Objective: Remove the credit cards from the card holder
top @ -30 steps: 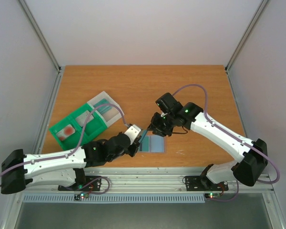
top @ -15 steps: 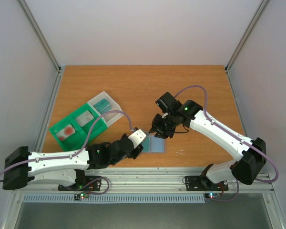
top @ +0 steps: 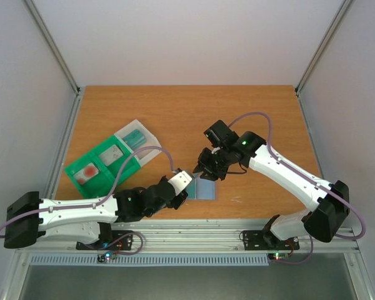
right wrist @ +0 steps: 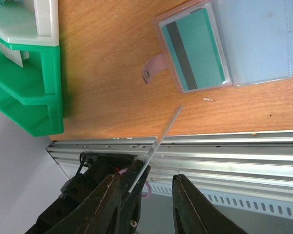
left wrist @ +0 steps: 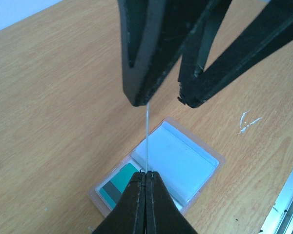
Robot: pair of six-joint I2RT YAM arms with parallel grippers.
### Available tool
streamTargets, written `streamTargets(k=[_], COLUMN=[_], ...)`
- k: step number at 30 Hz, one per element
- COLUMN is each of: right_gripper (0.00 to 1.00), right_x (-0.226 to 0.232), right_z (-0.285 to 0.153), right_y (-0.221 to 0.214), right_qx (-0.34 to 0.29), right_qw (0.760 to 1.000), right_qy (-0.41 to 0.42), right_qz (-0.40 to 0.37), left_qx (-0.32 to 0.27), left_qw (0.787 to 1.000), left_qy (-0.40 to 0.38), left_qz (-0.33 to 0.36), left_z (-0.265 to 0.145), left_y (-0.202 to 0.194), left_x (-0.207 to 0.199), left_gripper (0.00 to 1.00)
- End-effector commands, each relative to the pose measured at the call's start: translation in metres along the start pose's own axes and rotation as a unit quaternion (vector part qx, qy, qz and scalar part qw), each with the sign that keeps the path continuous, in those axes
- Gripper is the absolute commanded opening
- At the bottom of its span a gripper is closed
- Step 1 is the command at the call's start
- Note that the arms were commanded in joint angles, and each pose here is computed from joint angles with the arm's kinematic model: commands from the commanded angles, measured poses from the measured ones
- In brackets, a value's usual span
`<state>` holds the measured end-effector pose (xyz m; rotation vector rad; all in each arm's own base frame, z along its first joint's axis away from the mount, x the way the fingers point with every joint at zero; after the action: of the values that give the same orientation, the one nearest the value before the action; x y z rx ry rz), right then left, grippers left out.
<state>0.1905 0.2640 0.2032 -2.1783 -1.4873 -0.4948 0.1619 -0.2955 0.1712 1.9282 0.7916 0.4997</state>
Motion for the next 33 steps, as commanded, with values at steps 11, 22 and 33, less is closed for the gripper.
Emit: streamTargets(k=[11, 22, 33], right_gripper=[0.29, 0.01, 0.01], right_x=[-0.010, -0.005, -0.005], right_z=[0.023, 0.041, 0.017], right_y=[0.008, 0.004, 0.015], right_qx=[0.020, 0.054, -0.025], right_qw=[0.999, 0.997, 0.985], right_qy=[-0.020, 0.042, 0.104], right_qz=[0.016, -0.024, -0.138], left_qx=[-0.040, -0.038, -0.048], left_qw=[0.999, 0.999, 0.983], left_qy=[-0.008, 0.009, 0.010], left_qz=[-0.007, -0.020, -0.175], left_z=[-0.002, -0.005, -0.043], left_y=[0.014, 0.013, 0.041], left_x=[-0.004, 0.003, 0.027], left_gripper=[0.01, 0.04, 0.52])
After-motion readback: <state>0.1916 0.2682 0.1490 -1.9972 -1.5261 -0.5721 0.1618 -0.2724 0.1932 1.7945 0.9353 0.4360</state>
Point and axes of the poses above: each gripper's point midway between its finger pads, its own z axis out along the fingers, its own x axis along the line the jaws close on, y = z × x, the point moved 1 cm from there along -z, back along the fingers, and after that the axes turned 3 degrees about -z, right-handed, at the moved point
